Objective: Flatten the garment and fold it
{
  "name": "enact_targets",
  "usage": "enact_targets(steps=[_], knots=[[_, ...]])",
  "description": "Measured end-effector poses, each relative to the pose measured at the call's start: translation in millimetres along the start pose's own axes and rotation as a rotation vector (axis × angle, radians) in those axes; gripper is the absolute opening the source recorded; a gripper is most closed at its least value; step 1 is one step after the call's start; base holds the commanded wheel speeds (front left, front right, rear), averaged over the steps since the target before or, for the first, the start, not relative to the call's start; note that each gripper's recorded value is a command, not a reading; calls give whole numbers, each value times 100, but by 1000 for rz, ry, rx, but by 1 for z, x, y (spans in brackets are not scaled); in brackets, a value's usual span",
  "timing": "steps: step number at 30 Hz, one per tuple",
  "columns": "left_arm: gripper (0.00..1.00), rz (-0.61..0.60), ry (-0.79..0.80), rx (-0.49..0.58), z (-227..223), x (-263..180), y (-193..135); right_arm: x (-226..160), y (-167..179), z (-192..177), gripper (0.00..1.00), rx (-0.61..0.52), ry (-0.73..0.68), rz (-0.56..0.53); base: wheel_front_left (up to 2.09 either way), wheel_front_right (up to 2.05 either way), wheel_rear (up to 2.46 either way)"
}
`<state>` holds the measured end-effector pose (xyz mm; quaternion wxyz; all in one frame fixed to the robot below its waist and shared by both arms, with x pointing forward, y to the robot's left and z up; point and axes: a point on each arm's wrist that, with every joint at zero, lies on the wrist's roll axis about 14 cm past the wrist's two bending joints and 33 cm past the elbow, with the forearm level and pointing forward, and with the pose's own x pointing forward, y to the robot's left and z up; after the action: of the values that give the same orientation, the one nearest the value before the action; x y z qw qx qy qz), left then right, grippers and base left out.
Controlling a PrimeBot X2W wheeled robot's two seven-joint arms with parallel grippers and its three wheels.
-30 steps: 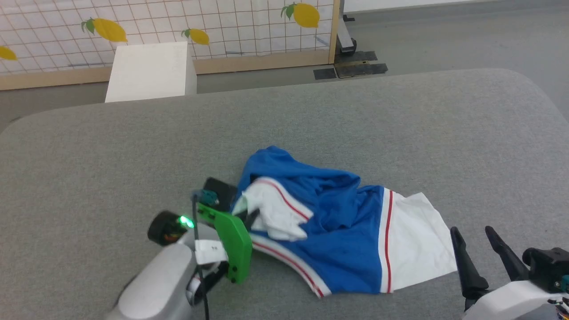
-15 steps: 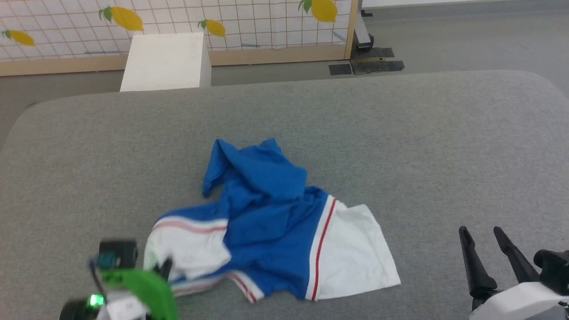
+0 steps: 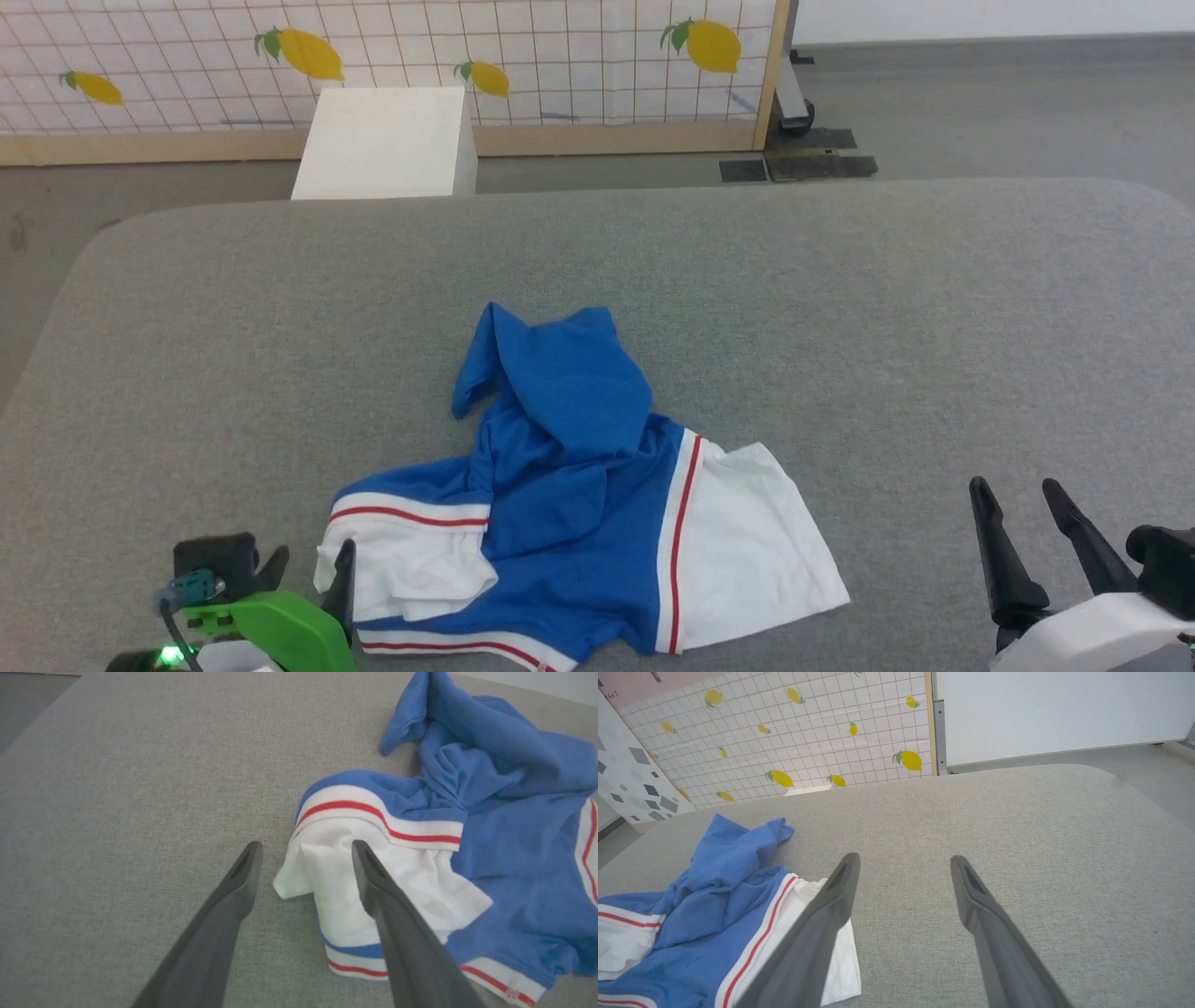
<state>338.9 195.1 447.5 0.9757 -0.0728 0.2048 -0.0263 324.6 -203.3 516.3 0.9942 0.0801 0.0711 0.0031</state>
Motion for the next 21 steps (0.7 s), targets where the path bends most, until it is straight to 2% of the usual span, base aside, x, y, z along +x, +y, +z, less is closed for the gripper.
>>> enact_targets(steps=[4,12,21], knots=[[100,-65,-6,101,9,-6,-12,-2,-1,1,100,0,-4,-1,0,0,0],[100,-318,225,318,-19,-21,-53,-1,2,-2,100,4,11,10,0,0,0],[100,-353,386,429,-35,-10,-46,-2,-2,-9,100,13,35,-7,0,0,0]])
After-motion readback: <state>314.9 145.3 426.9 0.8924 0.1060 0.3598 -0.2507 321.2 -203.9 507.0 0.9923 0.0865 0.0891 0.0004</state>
